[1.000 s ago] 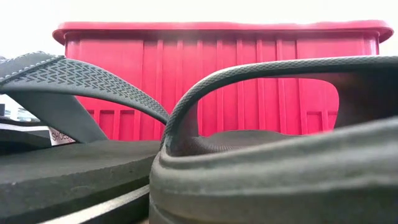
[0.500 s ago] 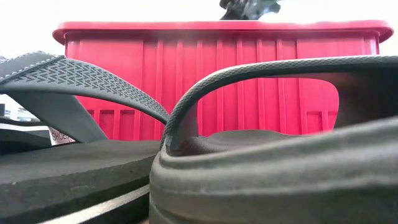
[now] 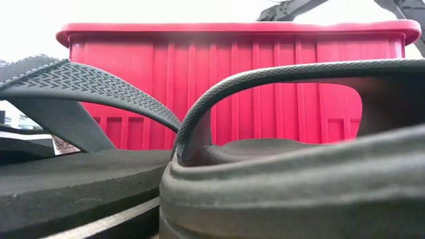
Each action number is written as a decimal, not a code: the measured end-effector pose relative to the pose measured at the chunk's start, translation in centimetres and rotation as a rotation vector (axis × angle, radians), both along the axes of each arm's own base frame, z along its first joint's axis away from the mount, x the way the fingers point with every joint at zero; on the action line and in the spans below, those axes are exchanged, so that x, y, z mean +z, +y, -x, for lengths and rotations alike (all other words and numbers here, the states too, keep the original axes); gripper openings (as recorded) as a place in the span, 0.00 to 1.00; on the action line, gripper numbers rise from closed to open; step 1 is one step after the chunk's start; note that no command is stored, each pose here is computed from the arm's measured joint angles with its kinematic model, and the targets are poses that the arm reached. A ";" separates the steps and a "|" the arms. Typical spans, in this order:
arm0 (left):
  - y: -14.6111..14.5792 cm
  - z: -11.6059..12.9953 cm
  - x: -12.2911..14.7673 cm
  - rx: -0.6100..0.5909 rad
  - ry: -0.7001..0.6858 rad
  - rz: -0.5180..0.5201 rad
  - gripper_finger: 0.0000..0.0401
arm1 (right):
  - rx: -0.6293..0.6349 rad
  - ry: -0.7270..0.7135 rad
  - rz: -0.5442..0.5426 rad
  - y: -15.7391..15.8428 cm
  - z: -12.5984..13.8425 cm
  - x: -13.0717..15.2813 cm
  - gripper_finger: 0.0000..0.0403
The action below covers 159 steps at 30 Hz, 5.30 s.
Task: Pick and place slides into bin
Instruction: Put the slipper into the bin
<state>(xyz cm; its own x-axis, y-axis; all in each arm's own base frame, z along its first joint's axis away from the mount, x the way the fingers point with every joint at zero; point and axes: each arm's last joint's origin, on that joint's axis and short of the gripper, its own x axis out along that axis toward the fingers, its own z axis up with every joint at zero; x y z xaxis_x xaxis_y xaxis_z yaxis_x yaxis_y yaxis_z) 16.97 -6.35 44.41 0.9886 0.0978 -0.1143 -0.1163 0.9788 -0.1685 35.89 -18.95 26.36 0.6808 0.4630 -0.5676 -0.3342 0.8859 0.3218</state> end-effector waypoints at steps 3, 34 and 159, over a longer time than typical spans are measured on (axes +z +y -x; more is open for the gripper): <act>0.4 0.0 0.1 0.020 -0.004 0.000 0.01 | -0.008 0.058 -0.033 -0.2 -0.3 -1.5 0.01; 2.7 0.6 0.1 0.120 0.016 -0.024 0.01 | -0.134 0.303 -0.179 -1.3 -2.3 -9.0 0.01; -8.7 -23.5 -26.6 -0.629 0.661 0.365 0.80 | -0.152 -0.463 -0.429 23.4 25.9 3.2 0.00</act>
<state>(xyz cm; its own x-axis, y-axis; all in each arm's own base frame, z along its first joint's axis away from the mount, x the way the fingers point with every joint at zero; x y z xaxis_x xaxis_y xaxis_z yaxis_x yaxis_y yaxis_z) 40.45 -15.09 17.81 0.5745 -0.5759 -0.5816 0.2286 0.7952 -0.5616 9.99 4.45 29.56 0.8866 0.4622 0.0145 -0.4041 0.7591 0.5103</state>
